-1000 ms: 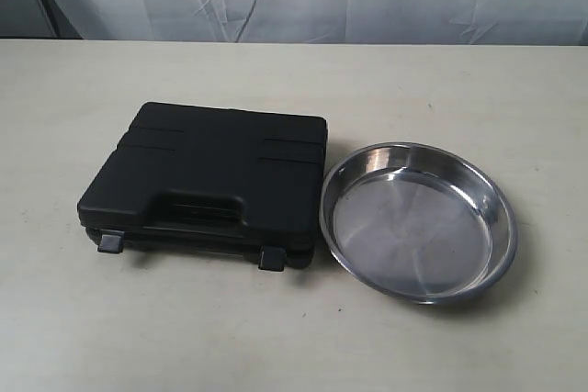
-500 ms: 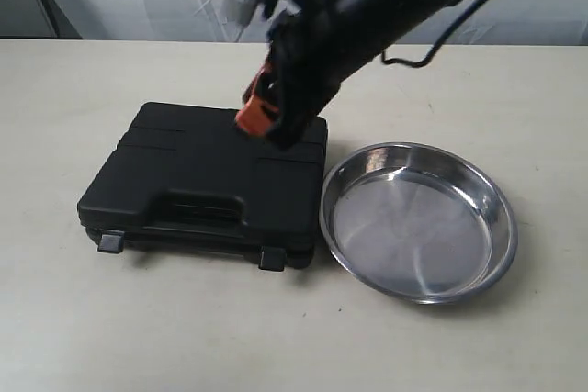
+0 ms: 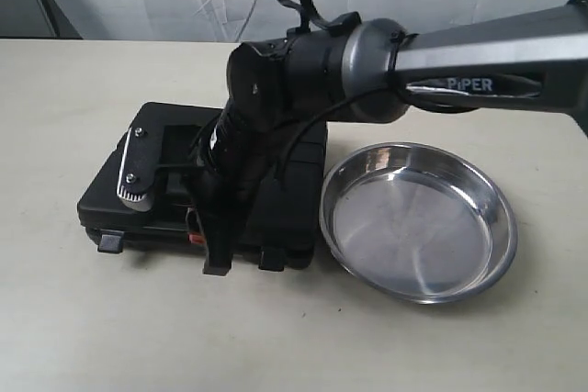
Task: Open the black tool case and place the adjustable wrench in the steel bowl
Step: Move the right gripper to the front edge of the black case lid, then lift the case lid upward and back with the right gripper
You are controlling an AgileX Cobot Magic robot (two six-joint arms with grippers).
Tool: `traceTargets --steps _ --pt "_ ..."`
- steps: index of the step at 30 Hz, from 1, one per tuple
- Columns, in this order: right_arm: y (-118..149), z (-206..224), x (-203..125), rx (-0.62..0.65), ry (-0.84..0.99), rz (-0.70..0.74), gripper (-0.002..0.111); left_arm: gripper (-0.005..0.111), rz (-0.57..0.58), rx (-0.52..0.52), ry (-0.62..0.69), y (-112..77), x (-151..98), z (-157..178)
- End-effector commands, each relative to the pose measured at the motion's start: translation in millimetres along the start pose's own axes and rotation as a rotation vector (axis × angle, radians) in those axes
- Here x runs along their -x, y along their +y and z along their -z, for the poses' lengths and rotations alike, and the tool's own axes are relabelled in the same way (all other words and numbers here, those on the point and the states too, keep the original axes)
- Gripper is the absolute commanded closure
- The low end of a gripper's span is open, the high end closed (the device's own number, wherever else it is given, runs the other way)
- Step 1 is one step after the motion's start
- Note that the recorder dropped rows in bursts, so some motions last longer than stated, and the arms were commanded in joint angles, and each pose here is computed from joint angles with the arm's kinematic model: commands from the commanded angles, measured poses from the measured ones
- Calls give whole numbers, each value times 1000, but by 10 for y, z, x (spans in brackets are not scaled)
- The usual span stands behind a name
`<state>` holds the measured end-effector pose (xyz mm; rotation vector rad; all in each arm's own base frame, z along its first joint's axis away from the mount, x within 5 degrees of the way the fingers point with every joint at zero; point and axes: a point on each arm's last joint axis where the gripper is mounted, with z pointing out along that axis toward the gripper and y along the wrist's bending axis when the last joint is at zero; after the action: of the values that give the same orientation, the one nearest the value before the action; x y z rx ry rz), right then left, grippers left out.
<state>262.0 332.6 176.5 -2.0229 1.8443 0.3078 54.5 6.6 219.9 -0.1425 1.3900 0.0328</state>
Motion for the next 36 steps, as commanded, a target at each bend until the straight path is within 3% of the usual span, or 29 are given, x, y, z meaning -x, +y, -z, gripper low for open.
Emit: traceTargets --steps 1,15,18,21,28,36 --pt "-17 -62 -7 -4 1 -12 65 106 1 -8 -3 -6 14 -4" --pt "-34 -241 -58 -7 14 -31 65 106 1 -8 -3 -6 14 -4" --pt "-36 -241 -56 -9 13 -31 80 106 1 -8 -3 -6 14 -4" --pt "-36 -241 -56 -9 13 -31 108 106 1 -8 -3 -6 14 -4" --pt "-44 -155 -14 -18 -5 -37 108 106 1 -8 -3 -6 14 -4" --pt "-91 356 166 -137 -109 -3 108 106 1 -8 -3 -6 14 -4"
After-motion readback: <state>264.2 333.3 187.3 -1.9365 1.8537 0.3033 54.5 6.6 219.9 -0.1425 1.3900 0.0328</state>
